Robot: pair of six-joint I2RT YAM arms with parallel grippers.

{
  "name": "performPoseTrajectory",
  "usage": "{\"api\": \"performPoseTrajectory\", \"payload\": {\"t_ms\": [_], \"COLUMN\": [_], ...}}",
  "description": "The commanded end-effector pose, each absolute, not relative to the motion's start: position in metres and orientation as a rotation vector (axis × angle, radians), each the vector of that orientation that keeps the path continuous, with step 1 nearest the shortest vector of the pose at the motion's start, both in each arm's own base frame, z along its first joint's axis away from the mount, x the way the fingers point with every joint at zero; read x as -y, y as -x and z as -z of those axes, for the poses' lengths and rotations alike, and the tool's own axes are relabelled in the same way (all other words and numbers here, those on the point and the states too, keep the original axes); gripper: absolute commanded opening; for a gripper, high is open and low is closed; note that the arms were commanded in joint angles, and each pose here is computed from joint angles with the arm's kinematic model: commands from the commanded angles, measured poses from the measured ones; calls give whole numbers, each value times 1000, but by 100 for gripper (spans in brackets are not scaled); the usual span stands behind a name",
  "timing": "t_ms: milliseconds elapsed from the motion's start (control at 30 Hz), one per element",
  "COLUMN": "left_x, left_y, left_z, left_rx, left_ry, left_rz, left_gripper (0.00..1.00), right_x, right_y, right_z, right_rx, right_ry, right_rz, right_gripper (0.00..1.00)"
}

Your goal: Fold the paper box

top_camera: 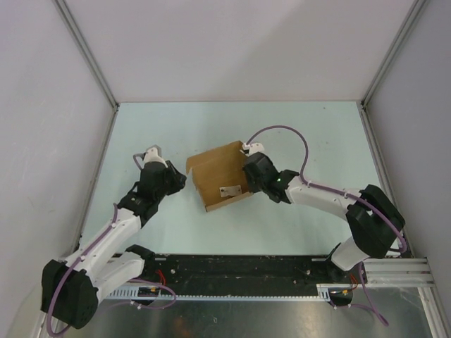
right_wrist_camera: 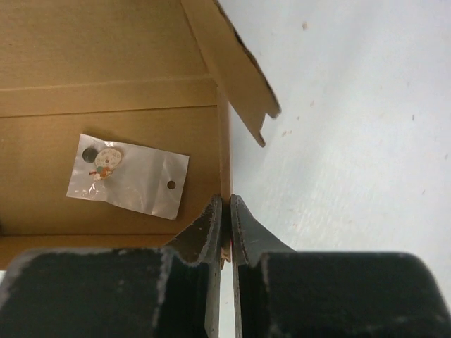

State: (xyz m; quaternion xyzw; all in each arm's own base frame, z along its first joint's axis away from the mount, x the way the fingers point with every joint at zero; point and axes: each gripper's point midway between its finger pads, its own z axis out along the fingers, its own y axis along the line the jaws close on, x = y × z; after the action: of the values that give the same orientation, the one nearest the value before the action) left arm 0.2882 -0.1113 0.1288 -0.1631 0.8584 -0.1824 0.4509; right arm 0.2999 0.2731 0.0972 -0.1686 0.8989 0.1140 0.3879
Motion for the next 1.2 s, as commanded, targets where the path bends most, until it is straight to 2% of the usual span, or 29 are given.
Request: {"api": "performPoseTrajectory", "payload": {"t_ms": [0, 167, 300, 567, 633, 667, 733, 833, 1167], "left_x": [105, 100, 98, 100, 99, 100, 100, 100, 99], "left_y": [-289, -284, -282, -281, -280, -279, -279, -278, -282], "left_z": [-142, -154, -154, -149, -147, -146, -144, -143, -133], "left_rx": [-2063, -2000, -1992, -2007, -2011, -2014, -2021, -2023, -2051], "left_ry": [436, 442, 441, 439, 440, 439, 442, 442, 446], "left_rz": [459, 470, 467, 473, 470, 469, 471, 473, 443], "left_gripper": [34, 35, 35, 36, 36, 36, 36, 36, 36], "right_x": [-264, -251, -247, -262, -261, -260, -259, -260, -254], "right_y": [-293, -282, -271, -262, -259, -259, -257, -256, -237], "right_z": [-96, -74, -68, -76, -77, -77, -80, -85, -132], "right_rx": [-2273, -2251, -2227, -2188, -2197, -2200, -2203, -2201, -2220], "right_ry": [88, -253, -392, -373, -352, -347, -308, -281, -178], "right_rz": [-182, -74, -51, -94, -88, -84, -74, -82, -201], "right_gripper": [0, 0, 0, 1, 9, 19, 34, 47, 49]}}
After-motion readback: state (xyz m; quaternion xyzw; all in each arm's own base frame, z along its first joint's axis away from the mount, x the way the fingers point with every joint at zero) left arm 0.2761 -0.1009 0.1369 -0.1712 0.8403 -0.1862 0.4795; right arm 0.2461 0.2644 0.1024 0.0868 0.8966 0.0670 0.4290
